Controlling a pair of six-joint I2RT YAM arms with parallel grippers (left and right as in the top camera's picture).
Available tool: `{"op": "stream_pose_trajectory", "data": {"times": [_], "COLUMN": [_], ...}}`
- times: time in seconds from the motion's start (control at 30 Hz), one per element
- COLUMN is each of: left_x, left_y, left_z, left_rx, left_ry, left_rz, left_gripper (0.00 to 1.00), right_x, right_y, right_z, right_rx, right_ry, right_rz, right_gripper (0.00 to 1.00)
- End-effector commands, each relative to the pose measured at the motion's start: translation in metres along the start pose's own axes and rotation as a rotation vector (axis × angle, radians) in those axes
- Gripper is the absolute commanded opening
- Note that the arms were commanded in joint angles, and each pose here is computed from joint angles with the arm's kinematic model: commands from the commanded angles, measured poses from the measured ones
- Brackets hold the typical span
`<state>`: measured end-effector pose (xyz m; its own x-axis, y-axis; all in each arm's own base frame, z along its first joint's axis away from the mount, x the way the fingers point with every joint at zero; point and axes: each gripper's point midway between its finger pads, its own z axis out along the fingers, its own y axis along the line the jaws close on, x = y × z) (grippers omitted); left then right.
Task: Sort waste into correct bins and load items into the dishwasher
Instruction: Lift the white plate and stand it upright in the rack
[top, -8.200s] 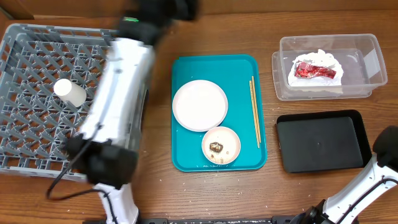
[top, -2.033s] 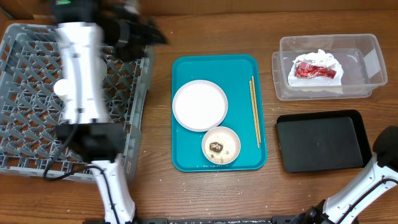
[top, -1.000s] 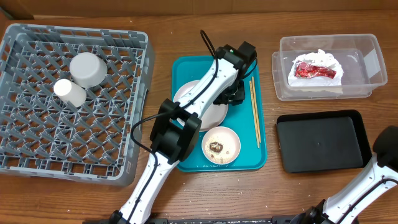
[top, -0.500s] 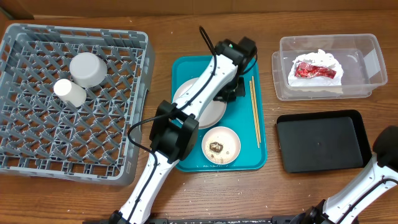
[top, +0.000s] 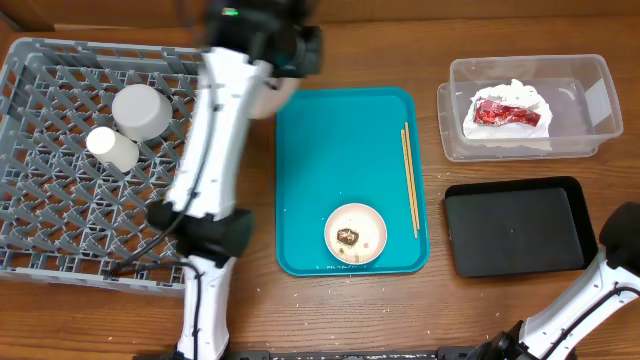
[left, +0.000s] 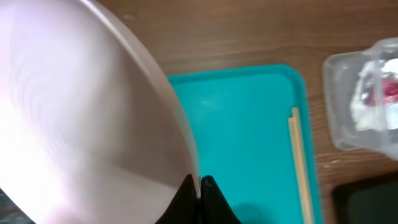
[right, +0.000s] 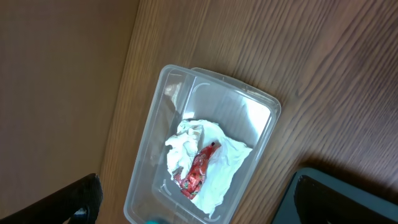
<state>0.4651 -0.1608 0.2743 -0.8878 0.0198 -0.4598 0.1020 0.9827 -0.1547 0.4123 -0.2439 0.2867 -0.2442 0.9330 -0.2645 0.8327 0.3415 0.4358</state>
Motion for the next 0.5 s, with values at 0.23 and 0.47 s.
{"op": "stream_pose_trajectory", "data": {"times": [0.23,0.47], "left_x": [0.005,0.000], "left_y": [0.040,0.105], "left_z": [-0.042,-0.048], "left_rx": [0.487,0.594], "left_ry": [-0.020,-0.053], "left_rz": [0.321,0.091], "left_gripper": [0.04,0.04], "right_x": [-0.004,-0.004], "right_y": [0.003,0.003], "right_z": [-0.011,-0.011], "right_rx": [-0.020,-0.020], "right_ry": [-0.030,-0.030], "right_rz": [-0.008,-0.008], "right_gripper": [1.00,1.00]}}
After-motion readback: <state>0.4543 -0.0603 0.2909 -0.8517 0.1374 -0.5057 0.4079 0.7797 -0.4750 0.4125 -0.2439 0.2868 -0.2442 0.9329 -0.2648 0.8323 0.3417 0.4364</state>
